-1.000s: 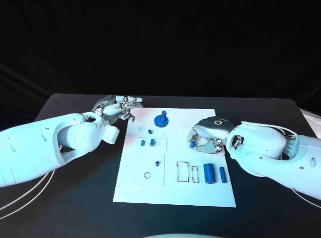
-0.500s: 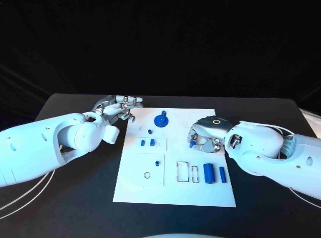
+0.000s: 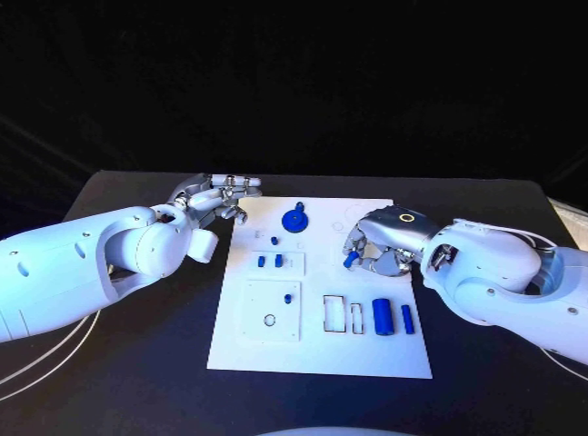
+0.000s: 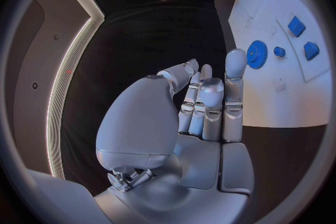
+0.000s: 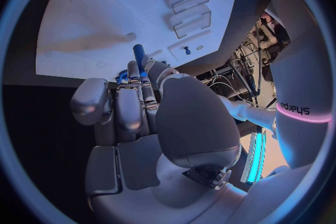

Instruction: Assemble the parts on the task board

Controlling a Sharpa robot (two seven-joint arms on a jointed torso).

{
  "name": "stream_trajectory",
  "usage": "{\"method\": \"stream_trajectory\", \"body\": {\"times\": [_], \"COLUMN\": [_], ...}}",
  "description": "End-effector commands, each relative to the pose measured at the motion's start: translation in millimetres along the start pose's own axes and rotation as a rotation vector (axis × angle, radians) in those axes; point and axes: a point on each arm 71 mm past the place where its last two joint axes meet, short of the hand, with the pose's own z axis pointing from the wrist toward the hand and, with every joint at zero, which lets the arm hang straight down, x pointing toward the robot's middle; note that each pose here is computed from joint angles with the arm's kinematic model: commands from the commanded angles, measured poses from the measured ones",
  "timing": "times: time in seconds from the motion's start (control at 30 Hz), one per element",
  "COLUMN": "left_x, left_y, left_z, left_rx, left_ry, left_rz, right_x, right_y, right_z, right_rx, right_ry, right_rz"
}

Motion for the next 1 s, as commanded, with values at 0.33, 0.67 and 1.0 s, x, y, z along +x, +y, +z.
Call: {"method": "stream_trajectory", "body": {"times": [0.33, 0.67, 1.0], "left_x": [4.5, 6.8, 11.4], "left_y": [0.6, 1.1, 1.6], "left_z": [2.4, 4.1, 5.7], "left_rx": [-0.002, -0.005, -0.007], "left_ry": [0.031, 0.038, 0.050], "left_rz": [-0.010, -0.012, -0.014], "right_x": [-13.4, 11.4, 37.6], "right_y": [44.9, 100.1, 120.6], "right_z": [6.2, 26.5, 40.6], "right_rx": [-0.103, -0.255, -0.294], "right_ry": [-0.063, -0.012, 0.043], "right_rz": [0.121, 0.187, 0.192]}}
